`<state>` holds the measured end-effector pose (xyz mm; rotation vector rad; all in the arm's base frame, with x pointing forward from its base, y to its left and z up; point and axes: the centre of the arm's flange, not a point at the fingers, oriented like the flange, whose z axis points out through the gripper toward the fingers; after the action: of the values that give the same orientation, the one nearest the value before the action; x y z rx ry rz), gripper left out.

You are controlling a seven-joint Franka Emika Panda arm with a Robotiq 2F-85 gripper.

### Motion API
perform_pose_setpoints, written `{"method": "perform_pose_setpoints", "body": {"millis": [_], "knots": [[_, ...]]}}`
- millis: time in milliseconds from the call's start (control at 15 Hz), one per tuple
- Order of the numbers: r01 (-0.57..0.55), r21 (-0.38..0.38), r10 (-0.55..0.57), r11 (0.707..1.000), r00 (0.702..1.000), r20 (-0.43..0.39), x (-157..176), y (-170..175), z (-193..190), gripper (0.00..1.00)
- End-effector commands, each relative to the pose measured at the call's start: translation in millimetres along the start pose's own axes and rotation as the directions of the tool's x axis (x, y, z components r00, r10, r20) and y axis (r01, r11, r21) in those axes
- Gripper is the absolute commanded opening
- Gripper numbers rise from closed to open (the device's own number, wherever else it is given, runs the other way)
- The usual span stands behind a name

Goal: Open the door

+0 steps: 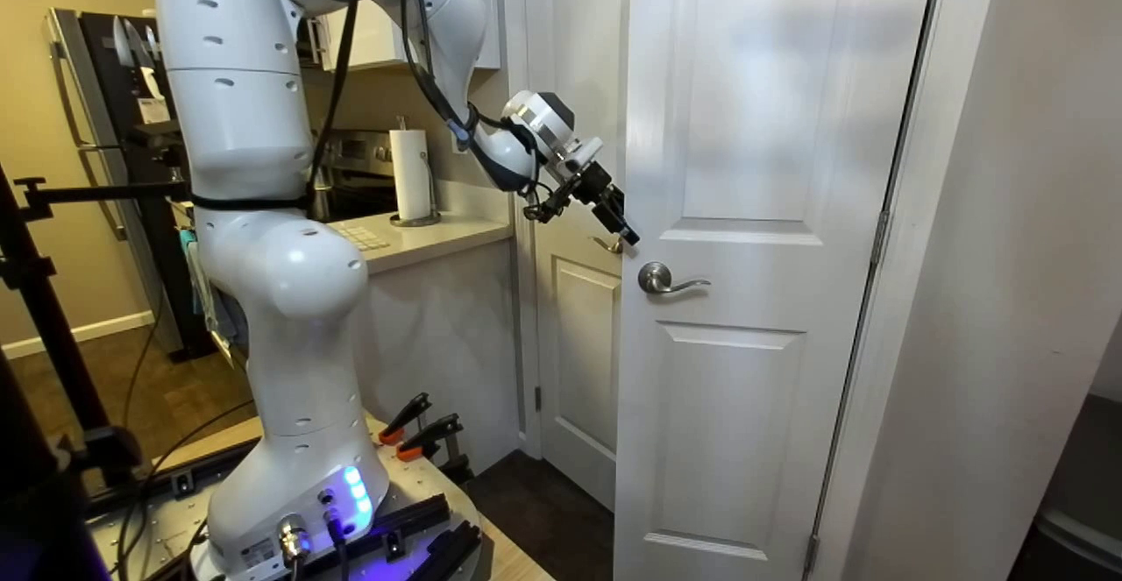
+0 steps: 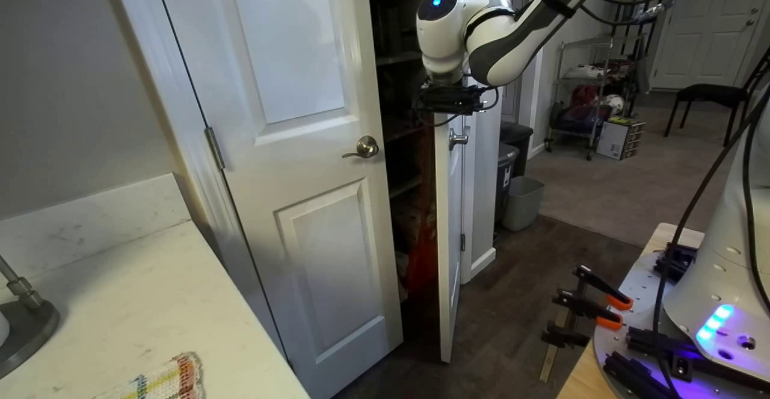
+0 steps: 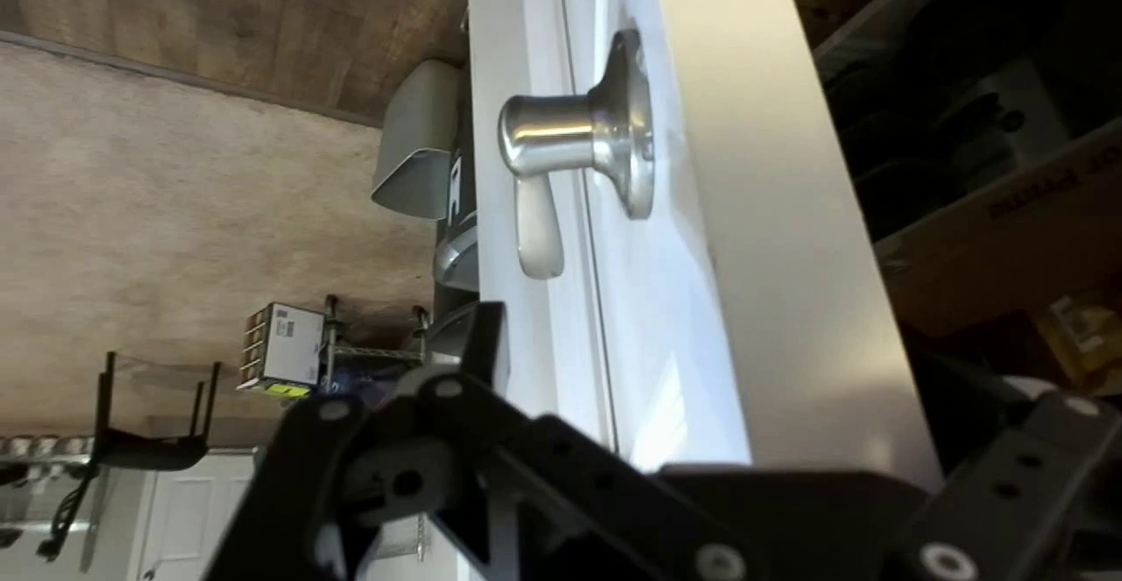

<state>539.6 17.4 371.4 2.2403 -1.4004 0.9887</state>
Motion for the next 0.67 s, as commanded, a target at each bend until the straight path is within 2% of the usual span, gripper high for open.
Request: {"method": "perform_pose_setpoints", "body": {"millis": [0,267,600], "knots": [[-0.034,-0.125,0.028,0.992,0.998,-0.048,19.3,24.4,-3.7,1.00],[-0.063,-0.224,0.048,0.973,0.996,-0.072,27.0,37.6,-22.6,1.00],[-0.119,-0.349,0.107,0.929,0.993,-0.055,39.6,56.7,-28.1,1.00]]}}
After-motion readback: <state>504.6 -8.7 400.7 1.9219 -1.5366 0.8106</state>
